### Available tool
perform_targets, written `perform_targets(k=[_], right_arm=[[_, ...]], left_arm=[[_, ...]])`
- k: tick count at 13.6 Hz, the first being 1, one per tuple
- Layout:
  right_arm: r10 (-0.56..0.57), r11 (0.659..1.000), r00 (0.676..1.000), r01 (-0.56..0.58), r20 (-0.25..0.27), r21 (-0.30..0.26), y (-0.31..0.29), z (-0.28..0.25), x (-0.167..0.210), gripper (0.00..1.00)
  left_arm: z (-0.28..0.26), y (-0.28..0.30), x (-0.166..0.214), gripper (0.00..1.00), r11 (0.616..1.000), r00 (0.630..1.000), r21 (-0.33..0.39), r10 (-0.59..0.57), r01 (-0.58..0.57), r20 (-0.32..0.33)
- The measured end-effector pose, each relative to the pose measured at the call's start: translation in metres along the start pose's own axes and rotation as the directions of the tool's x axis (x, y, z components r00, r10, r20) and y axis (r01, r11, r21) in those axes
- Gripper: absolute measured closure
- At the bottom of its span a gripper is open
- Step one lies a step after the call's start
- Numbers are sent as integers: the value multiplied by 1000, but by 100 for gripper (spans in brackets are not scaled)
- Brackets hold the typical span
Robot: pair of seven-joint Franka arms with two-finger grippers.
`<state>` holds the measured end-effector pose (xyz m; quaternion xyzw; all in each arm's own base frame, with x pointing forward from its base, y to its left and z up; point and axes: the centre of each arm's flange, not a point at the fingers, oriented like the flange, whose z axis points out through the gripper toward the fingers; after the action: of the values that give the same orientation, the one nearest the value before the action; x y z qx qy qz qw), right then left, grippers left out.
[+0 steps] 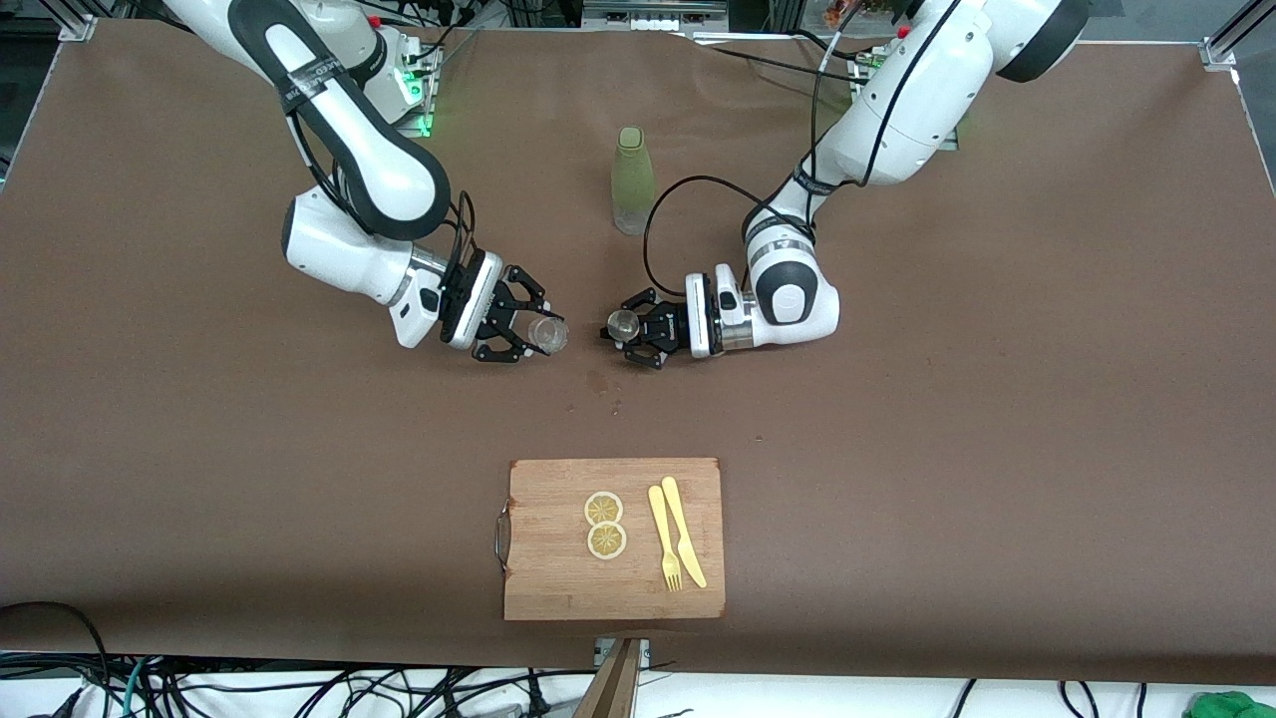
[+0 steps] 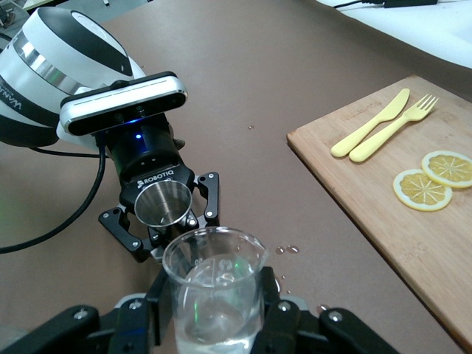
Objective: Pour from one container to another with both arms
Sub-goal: 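Raise the beaker above the jigger held by the left gripper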
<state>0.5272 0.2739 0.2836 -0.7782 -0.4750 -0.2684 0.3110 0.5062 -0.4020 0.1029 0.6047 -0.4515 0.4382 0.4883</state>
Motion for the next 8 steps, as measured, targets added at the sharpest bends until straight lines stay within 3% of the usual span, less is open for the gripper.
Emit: perform_targets(k=[8], right_arm=[[49, 998, 998, -48, 30, -40, -22, -3, 0, 51]], left_arm=[[3, 2, -2, 91, 1000, 1000, -5, 0, 0, 1]])
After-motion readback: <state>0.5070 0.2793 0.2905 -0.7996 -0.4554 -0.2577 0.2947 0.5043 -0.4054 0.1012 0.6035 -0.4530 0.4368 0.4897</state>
